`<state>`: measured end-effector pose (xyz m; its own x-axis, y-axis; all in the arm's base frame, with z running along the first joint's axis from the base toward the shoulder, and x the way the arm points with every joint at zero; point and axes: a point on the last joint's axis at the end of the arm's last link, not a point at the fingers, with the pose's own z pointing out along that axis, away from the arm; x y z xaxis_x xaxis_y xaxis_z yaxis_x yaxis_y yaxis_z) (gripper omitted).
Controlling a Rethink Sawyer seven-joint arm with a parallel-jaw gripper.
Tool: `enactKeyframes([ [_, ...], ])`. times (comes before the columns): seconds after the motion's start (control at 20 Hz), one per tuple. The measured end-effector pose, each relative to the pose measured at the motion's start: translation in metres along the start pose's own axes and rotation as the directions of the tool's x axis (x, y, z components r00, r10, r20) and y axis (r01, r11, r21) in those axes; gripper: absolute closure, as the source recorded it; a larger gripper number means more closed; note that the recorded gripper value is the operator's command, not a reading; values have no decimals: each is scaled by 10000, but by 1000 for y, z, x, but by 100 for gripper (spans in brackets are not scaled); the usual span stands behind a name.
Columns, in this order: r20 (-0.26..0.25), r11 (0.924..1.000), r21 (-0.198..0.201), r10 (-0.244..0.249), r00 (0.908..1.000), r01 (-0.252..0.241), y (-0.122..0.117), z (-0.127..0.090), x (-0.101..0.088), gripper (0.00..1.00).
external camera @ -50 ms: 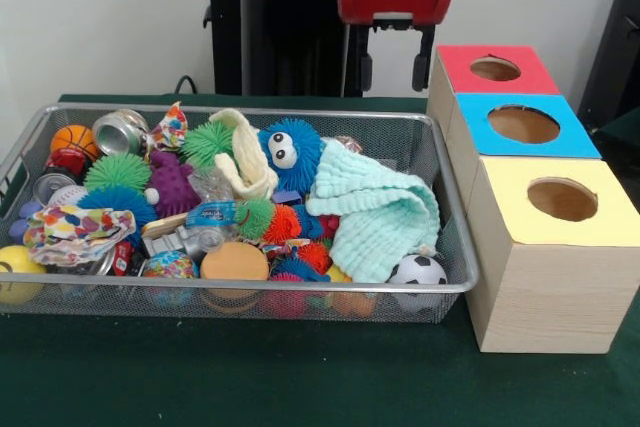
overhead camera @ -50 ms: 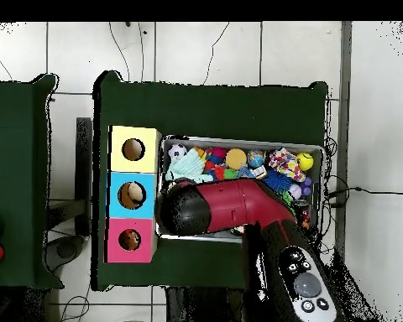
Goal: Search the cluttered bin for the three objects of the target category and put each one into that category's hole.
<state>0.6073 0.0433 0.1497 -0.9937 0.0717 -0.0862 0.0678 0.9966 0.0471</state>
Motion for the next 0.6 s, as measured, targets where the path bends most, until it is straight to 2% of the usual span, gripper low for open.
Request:
enactKeyframes([
  [0.3, -7, 9987, -77, 511, 9987, -511, -32, -9, -11, 0],
  [0.45, -123, 9961, -90, 879, 9961, -880, -56, -15, -17, 0],
  [0.5, -233, 9937, -113, 1108, 9936, -1111, -72, -18, -20, 0],
  [0.6, -291, 9921, -116, 1246, 9918, -1250, -81, -20, -21, 0],
])
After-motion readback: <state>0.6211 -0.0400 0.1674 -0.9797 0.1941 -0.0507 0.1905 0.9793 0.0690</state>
